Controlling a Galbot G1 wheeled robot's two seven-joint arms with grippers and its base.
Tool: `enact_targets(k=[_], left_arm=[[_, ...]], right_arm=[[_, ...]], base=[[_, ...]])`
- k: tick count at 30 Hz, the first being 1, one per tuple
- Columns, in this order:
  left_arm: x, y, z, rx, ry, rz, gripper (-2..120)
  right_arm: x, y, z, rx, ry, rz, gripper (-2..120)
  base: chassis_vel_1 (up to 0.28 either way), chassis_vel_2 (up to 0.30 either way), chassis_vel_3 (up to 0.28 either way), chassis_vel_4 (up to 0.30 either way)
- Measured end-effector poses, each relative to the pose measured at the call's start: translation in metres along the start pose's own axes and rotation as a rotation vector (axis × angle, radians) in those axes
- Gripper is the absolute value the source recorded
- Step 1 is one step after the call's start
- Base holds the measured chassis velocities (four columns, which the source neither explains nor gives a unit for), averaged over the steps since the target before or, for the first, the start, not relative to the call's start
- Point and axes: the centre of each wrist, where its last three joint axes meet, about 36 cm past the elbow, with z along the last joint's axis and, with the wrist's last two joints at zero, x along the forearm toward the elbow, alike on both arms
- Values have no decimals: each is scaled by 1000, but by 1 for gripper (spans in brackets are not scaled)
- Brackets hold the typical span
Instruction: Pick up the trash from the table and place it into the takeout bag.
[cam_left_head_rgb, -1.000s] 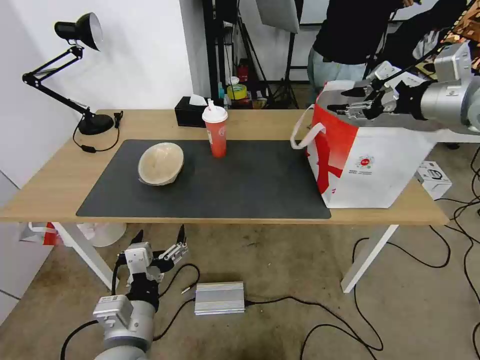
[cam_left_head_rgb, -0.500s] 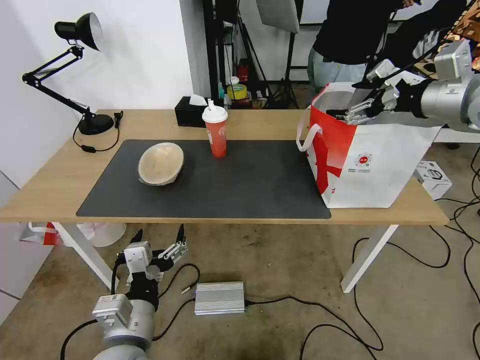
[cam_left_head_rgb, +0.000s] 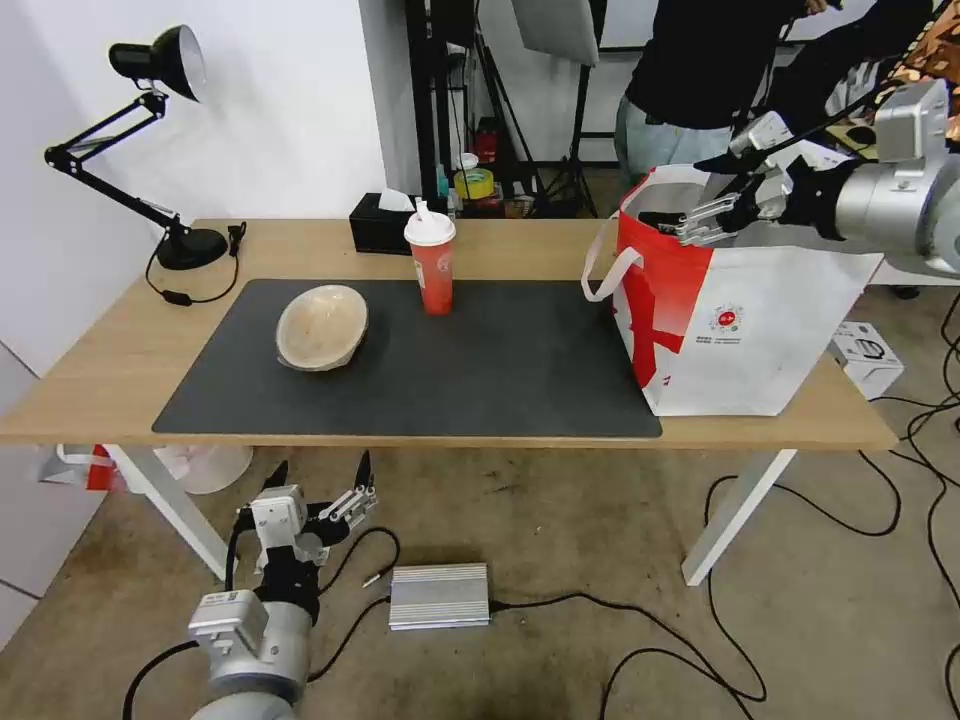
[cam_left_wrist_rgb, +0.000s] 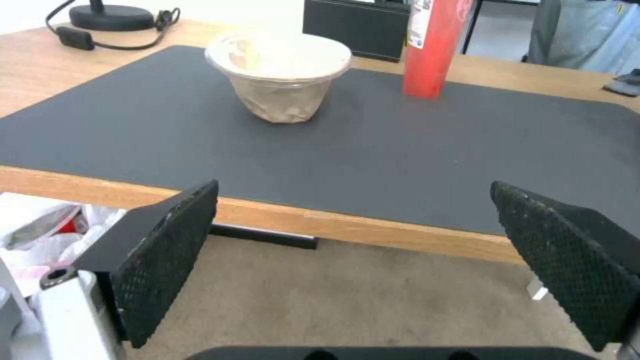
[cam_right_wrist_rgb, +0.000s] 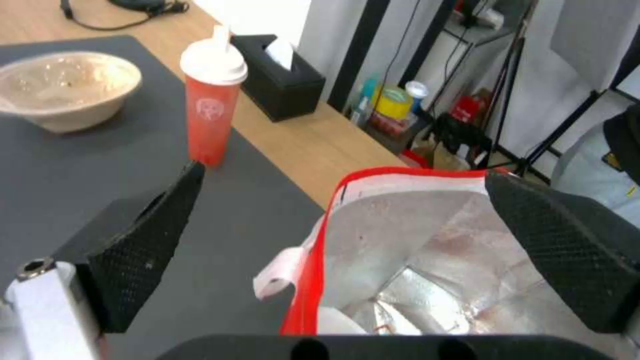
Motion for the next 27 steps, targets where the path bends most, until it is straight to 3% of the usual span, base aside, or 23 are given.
enact_targets(k=[24,27], left_arm=[[4,0,-3,-9,-7,-2,101],[4,0,-4,-9,-9,-3,97]], right_arm=[[-8,63,22,-66,-152,38,100],[-10,71,29,-77,-166,43,100]], base=[[0,0,0,0],[0,0,0,0]])
